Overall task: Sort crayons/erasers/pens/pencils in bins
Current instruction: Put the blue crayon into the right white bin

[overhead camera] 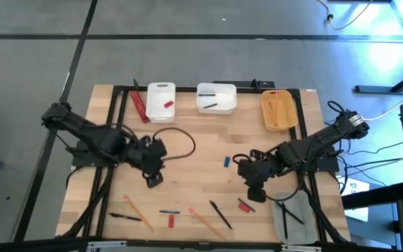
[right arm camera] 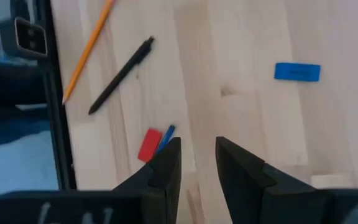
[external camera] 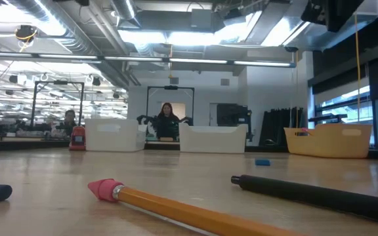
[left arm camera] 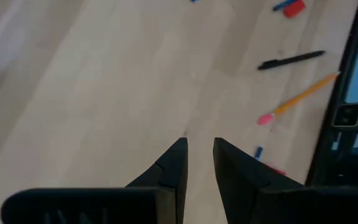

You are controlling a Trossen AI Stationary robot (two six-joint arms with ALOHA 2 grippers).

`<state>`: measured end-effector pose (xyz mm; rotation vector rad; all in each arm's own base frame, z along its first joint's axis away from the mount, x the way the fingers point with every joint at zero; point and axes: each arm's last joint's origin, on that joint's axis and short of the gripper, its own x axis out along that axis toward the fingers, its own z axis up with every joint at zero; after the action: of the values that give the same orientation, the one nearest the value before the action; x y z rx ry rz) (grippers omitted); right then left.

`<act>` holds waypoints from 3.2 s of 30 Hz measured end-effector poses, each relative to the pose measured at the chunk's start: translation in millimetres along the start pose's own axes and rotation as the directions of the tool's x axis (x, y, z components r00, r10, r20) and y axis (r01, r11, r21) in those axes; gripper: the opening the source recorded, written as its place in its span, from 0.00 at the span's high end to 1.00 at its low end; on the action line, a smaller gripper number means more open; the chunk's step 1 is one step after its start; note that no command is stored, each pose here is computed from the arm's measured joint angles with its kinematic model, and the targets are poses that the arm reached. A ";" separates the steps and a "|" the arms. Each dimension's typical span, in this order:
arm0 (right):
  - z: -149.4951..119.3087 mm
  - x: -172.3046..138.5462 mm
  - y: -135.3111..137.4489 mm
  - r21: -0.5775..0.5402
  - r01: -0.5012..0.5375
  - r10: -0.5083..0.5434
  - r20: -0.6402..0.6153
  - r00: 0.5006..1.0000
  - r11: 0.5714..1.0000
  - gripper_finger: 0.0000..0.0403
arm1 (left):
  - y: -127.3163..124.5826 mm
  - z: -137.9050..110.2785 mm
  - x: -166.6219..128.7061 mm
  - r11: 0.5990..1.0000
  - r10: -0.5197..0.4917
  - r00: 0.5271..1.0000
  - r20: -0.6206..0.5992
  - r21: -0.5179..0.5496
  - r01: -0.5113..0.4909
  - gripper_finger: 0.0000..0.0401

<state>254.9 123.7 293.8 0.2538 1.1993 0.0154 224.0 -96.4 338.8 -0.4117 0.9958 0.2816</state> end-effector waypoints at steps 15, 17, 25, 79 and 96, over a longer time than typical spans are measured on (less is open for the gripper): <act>9.5 0.1 -17.0 -0.134 0.008 -0.010 -0.010 1.000 0.991 0.75 | -33.3 -53.2 39.2 0.958 -0.212 0.977 0.014 0.200 0.205 0.83; 10.6 0.1 -18.8 -0.124 0.011 -0.012 -0.008 1.000 0.992 0.75 | -34.8 -55.3 39.4 0.955 -0.213 0.977 0.008 0.214 0.206 0.83; 31.0 -0.9 -31.1 -0.090 0.010 0.001 0.124 0.992 0.996 0.75 | -38.5 -61.6 37.2 0.953 -0.220 0.976 0.005 0.215 0.214 0.83; 82.2 -18.2 -41.9 -0.392 -0.110 0.302 0.471 0.829 0.913 0.75 | -63.1 -99.6 104.8 0.956 0.030 0.995 -0.096 0.292 0.000 0.66; 81.8 -18.1 -41.7 -0.399 -0.124 0.315 0.460 0.830 0.909 0.75 | -85.9 -118.2 136.3 0.956 -0.057 0.984 -0.168 0.273 0.102 0.66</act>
<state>318.6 65.3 329.6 0.0679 0.6024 0.3498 241.2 -221.1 183.6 -0.2160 1.1543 0.0315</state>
